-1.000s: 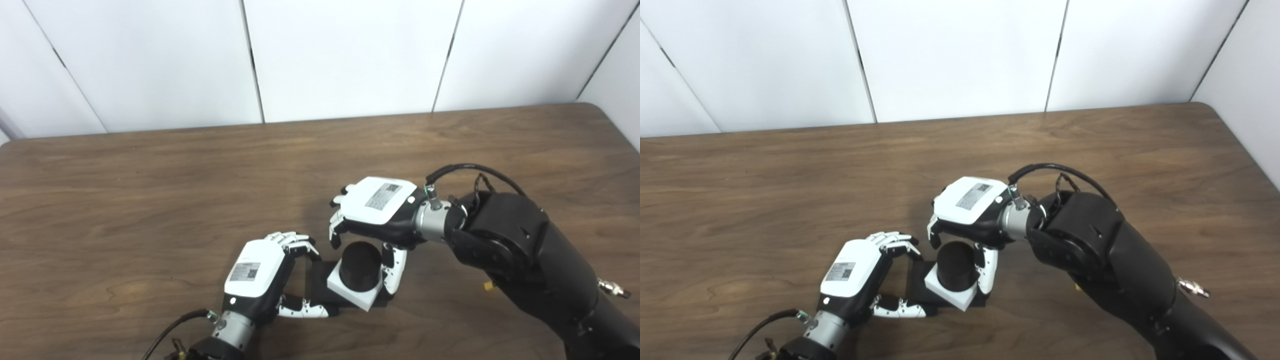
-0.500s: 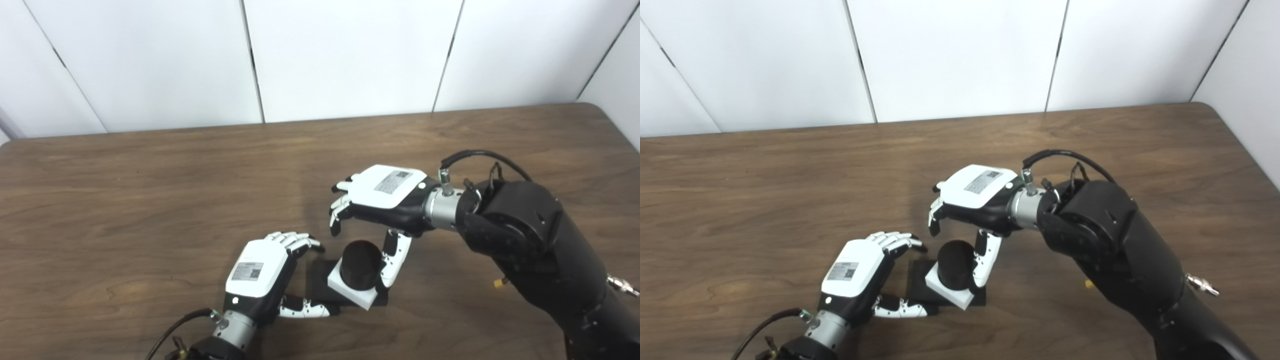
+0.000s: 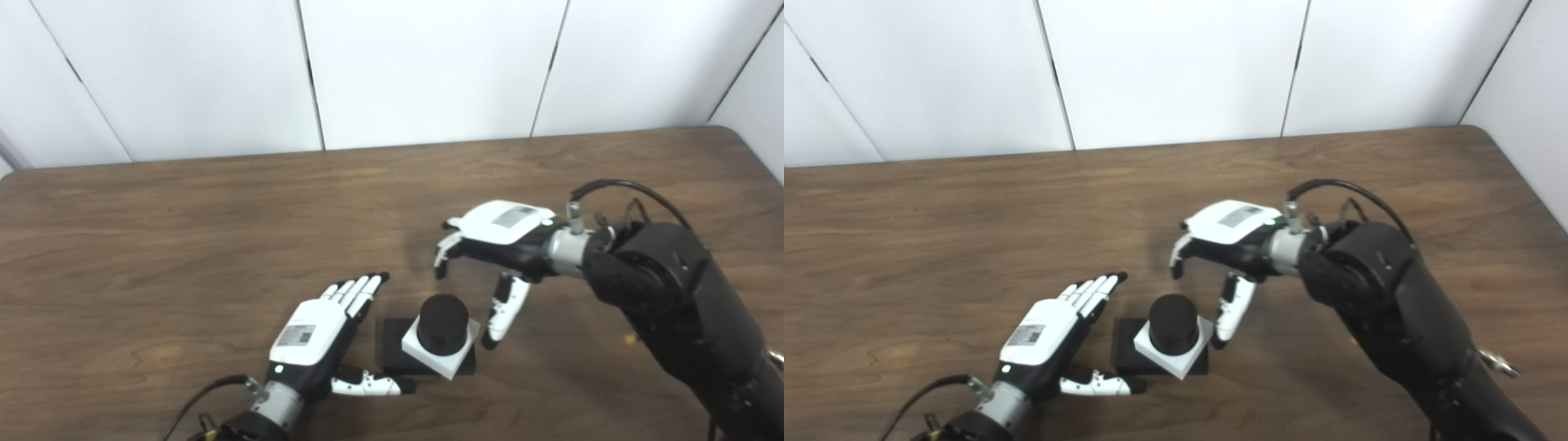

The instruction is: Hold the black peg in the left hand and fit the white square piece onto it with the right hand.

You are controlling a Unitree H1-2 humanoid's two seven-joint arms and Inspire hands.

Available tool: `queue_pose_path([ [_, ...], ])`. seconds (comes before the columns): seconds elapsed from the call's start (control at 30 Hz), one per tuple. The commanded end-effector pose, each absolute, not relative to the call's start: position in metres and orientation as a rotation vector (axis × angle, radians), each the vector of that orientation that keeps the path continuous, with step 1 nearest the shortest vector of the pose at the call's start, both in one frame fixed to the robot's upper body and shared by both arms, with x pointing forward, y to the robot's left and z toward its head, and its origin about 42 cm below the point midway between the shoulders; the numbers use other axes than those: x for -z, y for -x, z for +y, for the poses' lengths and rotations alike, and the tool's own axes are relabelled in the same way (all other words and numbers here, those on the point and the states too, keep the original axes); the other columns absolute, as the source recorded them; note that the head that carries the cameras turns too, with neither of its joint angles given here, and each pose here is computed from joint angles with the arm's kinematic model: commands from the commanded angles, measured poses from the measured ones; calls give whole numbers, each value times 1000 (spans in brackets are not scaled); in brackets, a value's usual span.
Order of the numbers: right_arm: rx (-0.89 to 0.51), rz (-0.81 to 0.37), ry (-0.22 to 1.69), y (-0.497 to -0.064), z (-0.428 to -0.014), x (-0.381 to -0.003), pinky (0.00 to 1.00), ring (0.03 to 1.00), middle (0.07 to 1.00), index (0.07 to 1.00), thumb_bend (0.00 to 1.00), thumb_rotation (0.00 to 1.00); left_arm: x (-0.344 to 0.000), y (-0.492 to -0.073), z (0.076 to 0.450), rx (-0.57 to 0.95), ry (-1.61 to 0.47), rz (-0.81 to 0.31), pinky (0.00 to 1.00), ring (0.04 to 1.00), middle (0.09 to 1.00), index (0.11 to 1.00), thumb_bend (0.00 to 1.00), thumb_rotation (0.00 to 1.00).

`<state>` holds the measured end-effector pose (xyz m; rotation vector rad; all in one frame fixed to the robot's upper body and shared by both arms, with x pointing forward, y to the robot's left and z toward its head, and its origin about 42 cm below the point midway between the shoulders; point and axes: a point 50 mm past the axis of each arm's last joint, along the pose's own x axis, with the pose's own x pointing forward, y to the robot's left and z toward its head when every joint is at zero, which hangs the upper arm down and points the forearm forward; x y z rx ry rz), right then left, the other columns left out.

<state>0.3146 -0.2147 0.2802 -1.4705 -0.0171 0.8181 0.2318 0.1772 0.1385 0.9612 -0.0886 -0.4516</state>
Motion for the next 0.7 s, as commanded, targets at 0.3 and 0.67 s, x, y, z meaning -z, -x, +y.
queue_pose_path([
  [0.3, -453, 8, 879, -295, -286, -255, 1000, 1000, 960, 923, 632, 989, -185, -217, 268, 67, -455, -81, 933, 947, 944, 977, 963, 691],
  [0.67, -176, -9, 283, -232, -281, -178, 1000, 1000, 1000, 1000, 528, 1000, -134, -210, 289, -145, -154, -78, 998, 989, 987, 991, 677, 908],
])
